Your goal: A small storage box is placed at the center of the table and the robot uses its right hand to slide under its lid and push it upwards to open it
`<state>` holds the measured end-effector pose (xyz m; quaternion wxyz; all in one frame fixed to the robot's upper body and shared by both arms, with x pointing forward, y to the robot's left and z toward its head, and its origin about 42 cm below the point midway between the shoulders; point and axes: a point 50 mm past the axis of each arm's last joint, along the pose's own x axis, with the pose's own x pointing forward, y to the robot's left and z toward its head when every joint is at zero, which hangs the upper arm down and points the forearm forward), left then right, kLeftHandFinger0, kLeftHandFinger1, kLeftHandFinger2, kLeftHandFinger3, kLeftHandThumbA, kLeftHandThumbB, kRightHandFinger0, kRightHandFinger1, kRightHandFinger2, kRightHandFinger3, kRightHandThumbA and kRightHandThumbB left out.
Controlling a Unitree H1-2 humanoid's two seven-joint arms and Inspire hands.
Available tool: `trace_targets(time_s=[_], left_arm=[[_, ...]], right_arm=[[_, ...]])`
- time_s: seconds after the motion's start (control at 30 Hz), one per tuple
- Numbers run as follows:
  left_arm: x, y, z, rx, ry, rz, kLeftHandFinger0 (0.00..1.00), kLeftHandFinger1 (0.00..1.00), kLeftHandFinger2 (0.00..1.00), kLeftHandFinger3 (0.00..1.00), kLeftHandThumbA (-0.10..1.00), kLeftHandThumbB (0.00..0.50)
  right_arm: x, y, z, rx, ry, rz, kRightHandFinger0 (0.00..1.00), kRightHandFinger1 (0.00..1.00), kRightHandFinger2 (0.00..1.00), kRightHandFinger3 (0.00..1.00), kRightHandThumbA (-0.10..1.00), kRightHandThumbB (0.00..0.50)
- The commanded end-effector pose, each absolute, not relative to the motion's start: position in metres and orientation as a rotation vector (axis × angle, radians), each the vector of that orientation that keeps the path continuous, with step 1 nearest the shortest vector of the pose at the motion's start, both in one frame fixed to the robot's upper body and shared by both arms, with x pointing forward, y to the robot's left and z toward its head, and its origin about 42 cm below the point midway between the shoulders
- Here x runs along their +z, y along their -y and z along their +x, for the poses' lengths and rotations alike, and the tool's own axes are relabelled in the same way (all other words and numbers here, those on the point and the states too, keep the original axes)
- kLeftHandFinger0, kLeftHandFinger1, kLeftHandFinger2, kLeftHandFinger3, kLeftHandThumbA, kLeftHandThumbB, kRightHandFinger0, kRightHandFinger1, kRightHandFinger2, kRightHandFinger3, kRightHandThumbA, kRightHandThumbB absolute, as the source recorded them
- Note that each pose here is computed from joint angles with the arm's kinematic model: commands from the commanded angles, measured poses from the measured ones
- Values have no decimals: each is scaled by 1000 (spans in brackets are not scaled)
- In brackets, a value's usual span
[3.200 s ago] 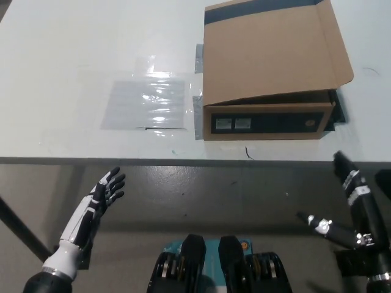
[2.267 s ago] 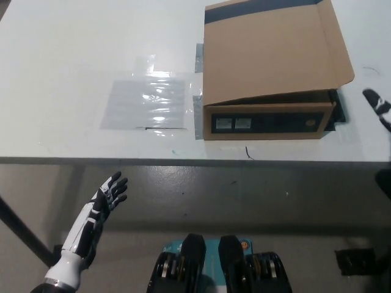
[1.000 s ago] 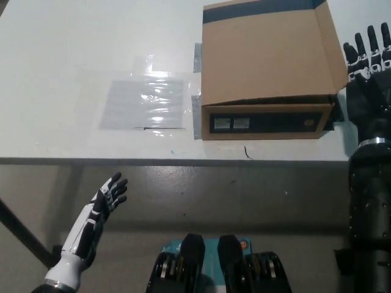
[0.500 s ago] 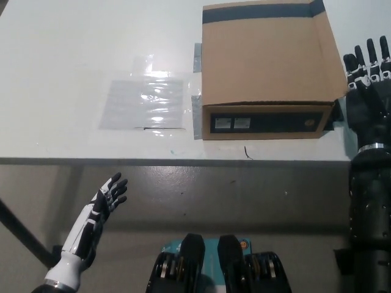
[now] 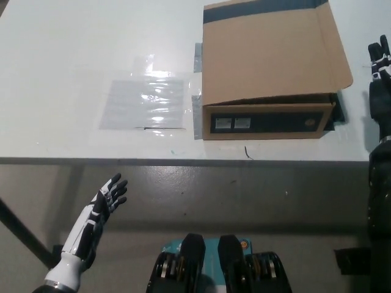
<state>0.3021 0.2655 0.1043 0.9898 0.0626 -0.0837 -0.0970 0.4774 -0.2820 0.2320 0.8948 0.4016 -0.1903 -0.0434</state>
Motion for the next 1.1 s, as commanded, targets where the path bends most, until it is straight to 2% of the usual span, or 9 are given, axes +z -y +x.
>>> trace_targets(time_s=[0.0,0.17,0.33,0.43,0.63,0.77,0.87,0.93,1.07], left_arm=[[111,-266,302,-201,217,126,1000,1000,1000,1000,1000,240],[112,-266,303,-205,221,132,1000,1000,1000,1000,1000,244],[112,-266,303,-206,221,125,1000,1000,1000,1000,1000,247],[113,-266,303,-201,223,131,1000,1000,1000,1000,1000,264],[113,-267,302,-208,217,126,1000,1000,1000,1000,1000,270],[113,-266,303,-209,220,126,1000,1000,1000,1000,1000,282],[113,-267,303,-210,219,128,1000,1000,1000,1000,1000,288],[114,-267,303,-210,216,128,1000,1000,1000,1000,1000,284],[114,-267,304,-209,218,134,1000,1000,1000,1000,1000,290]], right_arm=[[265,274,488,-39,498,844,1000,1000,1000,1000,1000,285],[260,260,490,-22,486,837,1000,1000,1000,1000,1000,286],[249,249,493,-37,441,848,1000,1000,1000,1000,1000,266],[237,248,499,-42,413,865,1000,1000,1000,1000,1000,289],[232,239,501,-40,386,863,1000,1000,1000,1000,1000,296],[228,234,503,-38,368,869,1000,1000,1000,1000,1000,270],[229,232,503,-26,365,873,1000,1000,1000,1000,1000,263],[234,230,502,-16,378,876,1000,1000,1000,1000,1000,279],[255,224,499,15,418,900,1000,1000,1000,1000,1000,264]])
